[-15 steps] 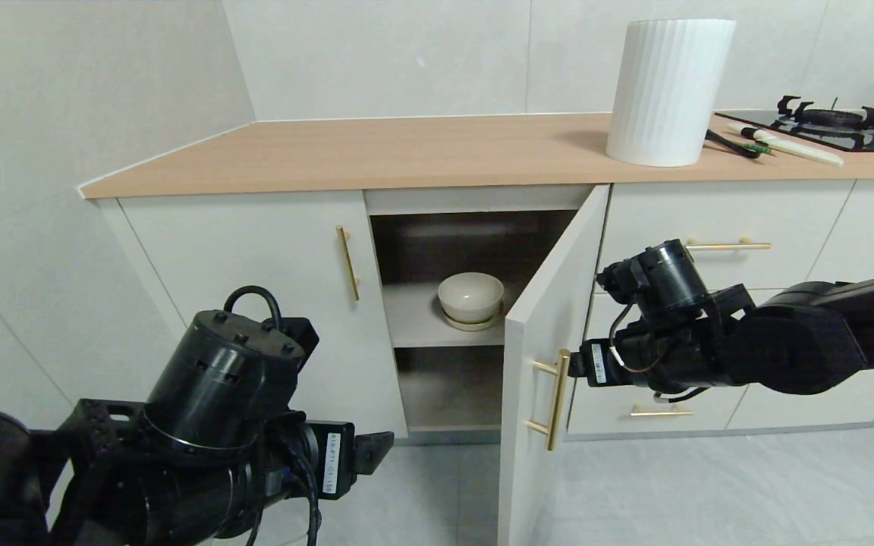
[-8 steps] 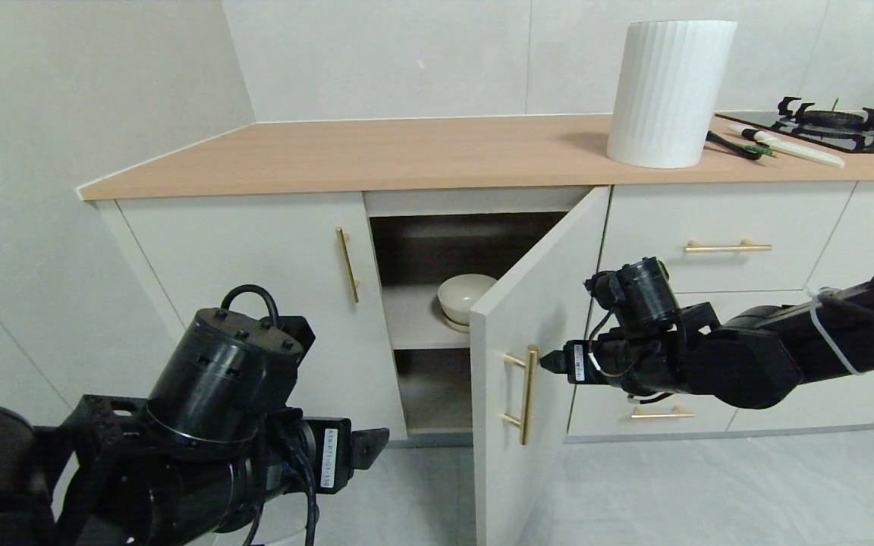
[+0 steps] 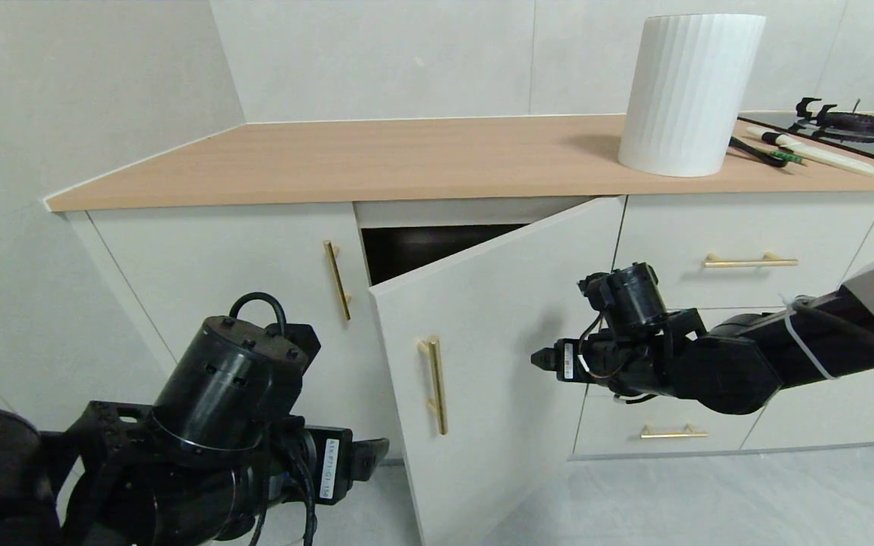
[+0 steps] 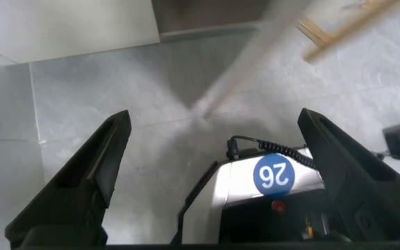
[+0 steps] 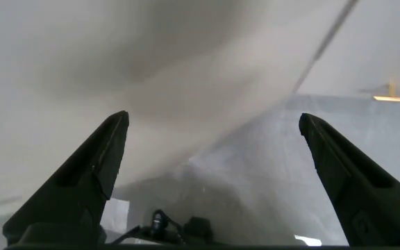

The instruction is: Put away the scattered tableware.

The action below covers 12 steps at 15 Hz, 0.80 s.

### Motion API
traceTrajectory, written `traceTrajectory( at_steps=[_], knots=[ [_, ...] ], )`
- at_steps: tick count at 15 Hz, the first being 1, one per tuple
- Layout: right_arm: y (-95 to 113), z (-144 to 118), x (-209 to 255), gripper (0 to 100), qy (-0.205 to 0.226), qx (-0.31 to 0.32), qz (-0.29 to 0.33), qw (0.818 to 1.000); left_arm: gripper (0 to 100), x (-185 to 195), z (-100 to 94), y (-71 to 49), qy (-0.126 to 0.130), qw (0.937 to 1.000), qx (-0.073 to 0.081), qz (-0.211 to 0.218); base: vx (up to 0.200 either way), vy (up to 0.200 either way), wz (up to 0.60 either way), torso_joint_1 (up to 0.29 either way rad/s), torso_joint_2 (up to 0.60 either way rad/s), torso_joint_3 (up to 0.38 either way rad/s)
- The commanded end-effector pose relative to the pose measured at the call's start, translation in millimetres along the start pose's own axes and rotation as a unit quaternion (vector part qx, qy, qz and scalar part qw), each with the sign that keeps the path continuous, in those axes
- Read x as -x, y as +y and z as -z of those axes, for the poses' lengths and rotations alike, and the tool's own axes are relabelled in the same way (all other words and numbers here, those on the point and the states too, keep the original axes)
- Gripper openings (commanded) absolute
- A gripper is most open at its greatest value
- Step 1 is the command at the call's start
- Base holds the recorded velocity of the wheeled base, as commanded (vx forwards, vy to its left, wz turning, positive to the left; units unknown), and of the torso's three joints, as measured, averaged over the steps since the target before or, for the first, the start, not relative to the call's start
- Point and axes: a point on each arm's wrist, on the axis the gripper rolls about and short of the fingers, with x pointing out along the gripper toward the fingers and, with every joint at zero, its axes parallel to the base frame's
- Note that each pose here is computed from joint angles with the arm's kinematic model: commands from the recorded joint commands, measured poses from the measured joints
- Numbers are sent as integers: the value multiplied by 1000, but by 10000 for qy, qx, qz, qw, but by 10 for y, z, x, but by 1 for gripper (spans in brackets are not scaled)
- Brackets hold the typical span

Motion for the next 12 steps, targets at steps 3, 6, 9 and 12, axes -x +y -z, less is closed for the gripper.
traceTrajectory(
  at_steps=[3, 6, 9, 12],
  knots=[
    [21, -4, -156, 100, -379, -253, -126, 9989, 100, -1, 0, 3, -1, 10000, 9, -8, 0, 0, 0, 0, 0, 0],
    [27, -2, -211, 100, -500, -283, -99, 9983, 100, -5, 0, 2, -1, 10000, 9, -8, 0, 0, 0, 0, 0, 0],
    [43, -23, -248, 100, -676, -458, -169, 9965, 100, -1, -2, 3, -7, 10000, 11, -5, 0, 0, 0, 0, 0, 0],
    [46, -67, -408, 100, -1069, -592, -34, 9925, 100, -1, -2, 3, -7, 10000, 11, -5, 0, 0, 0, 0, 0, 0]
  ],
)
